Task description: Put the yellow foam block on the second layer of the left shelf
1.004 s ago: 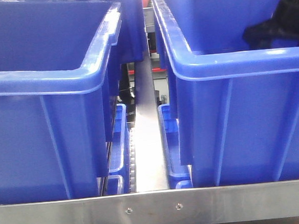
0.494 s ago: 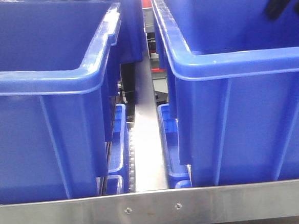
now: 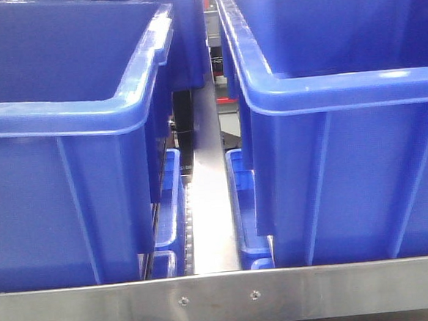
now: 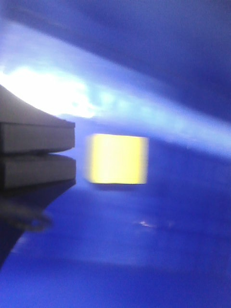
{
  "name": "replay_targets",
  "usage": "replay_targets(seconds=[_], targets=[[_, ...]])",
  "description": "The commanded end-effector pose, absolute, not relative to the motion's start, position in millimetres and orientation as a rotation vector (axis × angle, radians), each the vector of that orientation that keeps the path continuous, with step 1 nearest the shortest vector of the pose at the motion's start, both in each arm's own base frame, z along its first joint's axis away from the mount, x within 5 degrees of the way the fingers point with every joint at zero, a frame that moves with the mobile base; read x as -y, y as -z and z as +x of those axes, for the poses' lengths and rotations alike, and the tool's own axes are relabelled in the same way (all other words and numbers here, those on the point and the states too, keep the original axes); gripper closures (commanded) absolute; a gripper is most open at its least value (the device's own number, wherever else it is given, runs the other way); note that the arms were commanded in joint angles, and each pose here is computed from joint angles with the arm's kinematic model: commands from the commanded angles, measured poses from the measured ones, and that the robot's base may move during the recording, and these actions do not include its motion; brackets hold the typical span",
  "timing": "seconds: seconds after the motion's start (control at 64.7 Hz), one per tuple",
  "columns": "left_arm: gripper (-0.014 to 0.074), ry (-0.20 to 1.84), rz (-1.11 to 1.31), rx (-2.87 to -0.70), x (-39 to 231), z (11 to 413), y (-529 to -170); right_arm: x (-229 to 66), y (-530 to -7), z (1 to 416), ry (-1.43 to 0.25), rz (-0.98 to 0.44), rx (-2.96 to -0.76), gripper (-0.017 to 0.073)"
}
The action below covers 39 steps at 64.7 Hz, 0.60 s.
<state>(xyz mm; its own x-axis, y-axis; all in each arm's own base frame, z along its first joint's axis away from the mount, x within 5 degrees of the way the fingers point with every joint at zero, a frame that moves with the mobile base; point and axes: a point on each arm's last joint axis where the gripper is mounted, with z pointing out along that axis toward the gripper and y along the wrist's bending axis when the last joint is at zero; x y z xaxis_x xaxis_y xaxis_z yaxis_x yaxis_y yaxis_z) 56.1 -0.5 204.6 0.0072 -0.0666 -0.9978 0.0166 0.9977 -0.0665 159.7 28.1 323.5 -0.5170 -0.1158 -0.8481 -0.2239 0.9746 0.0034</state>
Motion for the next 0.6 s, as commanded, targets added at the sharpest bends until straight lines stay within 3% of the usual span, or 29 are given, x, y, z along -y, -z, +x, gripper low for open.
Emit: replay_targets(seconds=[0.0, 0.386, 0.587], targets=[[0.0457, 0.082, -0.032, -1.509, 1.7, 57.6, -203.3, -23.2, -325.1, 133.8, -0.133, -0.197, -1.945, 0.0494], [0.0457, 0.082, -0.032, -1.509, 1.7, 57.6, -203.3, -10.9, -314.6, 33.6, -0.136, -0.169, -1.545, 0.0494], [0.0457, 0.082, -0.032, -1.509, 1.7, 57.6, -203.3, -7.5, -317.9, 11.0, -0.117, -0.167, -1.42, 0.0494]])
